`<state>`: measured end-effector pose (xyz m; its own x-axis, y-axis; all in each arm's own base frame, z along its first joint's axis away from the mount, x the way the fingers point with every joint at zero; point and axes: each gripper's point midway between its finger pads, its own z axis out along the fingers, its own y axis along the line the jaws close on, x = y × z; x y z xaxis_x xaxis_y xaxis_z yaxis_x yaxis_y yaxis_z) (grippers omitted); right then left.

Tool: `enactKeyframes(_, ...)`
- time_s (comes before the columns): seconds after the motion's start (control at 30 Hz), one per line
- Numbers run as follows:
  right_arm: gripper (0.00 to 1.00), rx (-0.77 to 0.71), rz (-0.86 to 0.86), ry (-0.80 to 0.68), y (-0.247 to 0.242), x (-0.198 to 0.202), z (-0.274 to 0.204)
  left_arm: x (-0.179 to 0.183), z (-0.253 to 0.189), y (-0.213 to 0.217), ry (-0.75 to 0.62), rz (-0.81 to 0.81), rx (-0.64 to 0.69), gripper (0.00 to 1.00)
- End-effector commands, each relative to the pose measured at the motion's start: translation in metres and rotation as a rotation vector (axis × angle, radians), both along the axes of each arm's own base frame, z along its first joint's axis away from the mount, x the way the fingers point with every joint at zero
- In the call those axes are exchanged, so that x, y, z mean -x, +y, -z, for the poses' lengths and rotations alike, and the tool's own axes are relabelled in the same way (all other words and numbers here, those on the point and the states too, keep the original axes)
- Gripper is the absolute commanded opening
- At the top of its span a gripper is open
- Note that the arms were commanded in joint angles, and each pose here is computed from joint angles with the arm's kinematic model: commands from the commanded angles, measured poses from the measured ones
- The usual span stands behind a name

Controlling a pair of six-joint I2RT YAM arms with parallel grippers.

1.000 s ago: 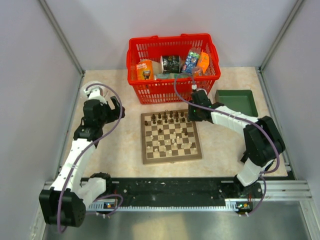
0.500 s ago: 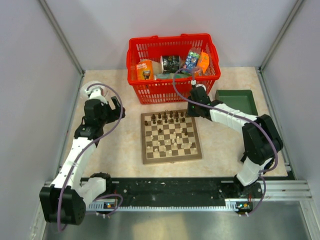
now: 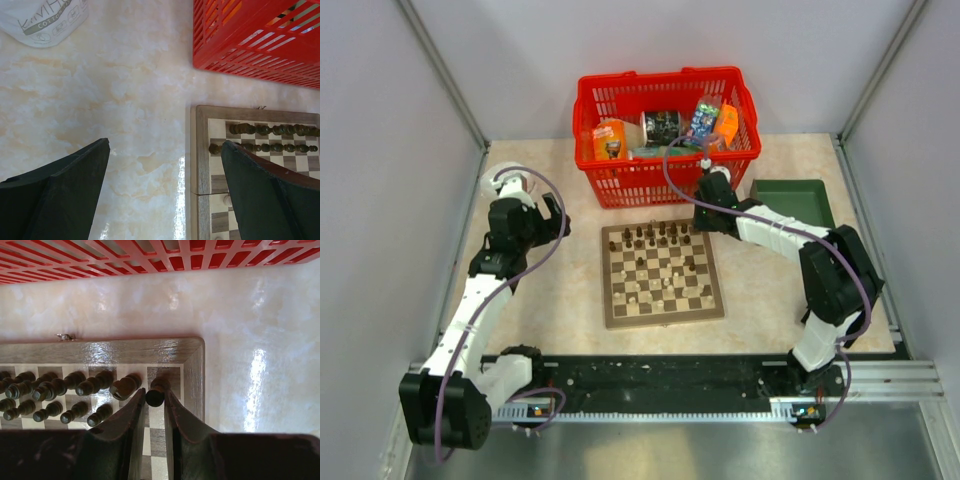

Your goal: Set up the chess pieces on the board

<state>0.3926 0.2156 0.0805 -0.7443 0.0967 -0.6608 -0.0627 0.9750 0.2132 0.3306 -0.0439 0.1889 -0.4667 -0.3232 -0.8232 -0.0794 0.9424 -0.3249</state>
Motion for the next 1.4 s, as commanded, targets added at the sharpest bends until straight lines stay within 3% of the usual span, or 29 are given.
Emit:
enactKeyframes(0.0, 0.19, -0.027, -0.017, -0.026, 0.009, -0.015, -0.008, -0.009, -0.019, 0.002, -0.060, -0.004, -0.009, 0.99)
enactKeyframes(0.63, 0.30, -0.015, -0.026, -0.018, 0.010, -0.017, -0.007, -0.011, -0.020, -0.003, -0.069, 0.024, -0.002, 0.99)
enactKeyframes(1.07, 0.35, -0.107, -0.061, -0.127, 0.007, 0.004, -0.068, -0.001, -0.004, -0.067, -0.060, 0.344, 0.152, 0.89)
enactKeyframes(1.37, 0.37, -0.201, -0.069, -0.163, -0.002, 0.040, -0.100, 0.013, 0.031, -0.112, 0.020, 0.447, 0.094, 0.81)
